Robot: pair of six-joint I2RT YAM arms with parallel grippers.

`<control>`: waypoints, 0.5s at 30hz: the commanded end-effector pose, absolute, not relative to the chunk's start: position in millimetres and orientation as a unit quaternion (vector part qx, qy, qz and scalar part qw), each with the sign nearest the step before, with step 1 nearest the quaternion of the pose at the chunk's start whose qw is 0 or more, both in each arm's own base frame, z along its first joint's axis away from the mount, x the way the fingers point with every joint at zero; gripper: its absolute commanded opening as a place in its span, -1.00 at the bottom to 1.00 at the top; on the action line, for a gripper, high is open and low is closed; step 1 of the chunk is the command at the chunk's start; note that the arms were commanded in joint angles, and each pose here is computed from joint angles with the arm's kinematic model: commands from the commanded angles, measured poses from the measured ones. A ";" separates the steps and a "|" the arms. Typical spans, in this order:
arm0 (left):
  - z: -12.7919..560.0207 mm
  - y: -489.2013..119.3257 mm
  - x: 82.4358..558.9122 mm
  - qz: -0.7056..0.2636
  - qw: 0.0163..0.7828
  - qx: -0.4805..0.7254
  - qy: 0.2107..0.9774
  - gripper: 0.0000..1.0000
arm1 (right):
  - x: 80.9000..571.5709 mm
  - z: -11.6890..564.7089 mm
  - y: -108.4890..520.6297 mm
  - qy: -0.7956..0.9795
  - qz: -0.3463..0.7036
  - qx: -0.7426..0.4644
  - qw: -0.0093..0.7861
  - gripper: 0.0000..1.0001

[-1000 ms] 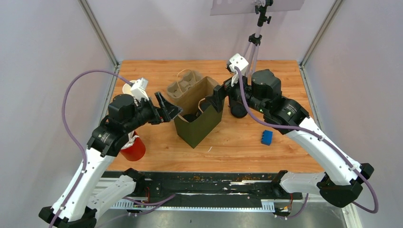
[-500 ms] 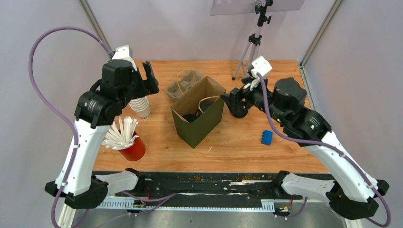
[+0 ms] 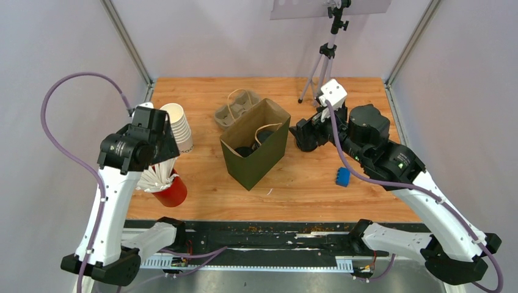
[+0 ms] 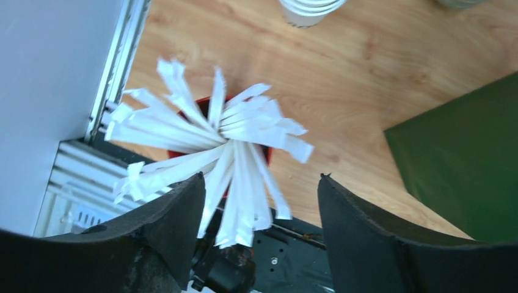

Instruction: Pack the takeout coffee

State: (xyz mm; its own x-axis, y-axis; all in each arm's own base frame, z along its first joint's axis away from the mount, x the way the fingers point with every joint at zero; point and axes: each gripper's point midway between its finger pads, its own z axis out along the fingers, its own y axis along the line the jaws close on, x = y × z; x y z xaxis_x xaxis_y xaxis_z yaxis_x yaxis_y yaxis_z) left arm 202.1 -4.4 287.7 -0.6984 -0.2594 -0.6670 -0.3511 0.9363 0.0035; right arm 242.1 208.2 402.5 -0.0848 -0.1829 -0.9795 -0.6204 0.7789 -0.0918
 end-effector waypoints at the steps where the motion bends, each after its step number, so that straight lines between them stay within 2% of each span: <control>1: 277.2 18.1 189.2 0.078 0.351 -0.228 0.905 0.40 | 240.7 409.4 199.1 0.704 0.163 -0.286 0.630 1.00; 6: 264.0 31.6 202.1 0.072 0.358 -0.256 0.895 0.00 | 237.7 408.4 207.3 0.695 0.176 -0.305 0.627 1.00; 9: 255.3 32.2 217.7 0.068 0.362 -0.256 0.894 -0.16 | 238.4 411.7 209.9 0.689 0.178 -0.311 0.631 1.00; 15: 250.6 43.3 233.9 0.090 0.371 -0.259 0.887 -0.24 | 238.4 418.8 209.4 0.679 0.175 -0.314 0.640 1.00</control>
State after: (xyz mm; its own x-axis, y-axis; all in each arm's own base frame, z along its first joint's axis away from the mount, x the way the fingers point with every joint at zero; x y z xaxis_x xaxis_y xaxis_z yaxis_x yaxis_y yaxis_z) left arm 212.5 34.0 238.5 -0.6547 -0.4106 -0.6346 -0.5201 0.8539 -0.0159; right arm 237.9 208.9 396.5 -0.0568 -0.2416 -0.9687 -0.6530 0.7430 -0.1470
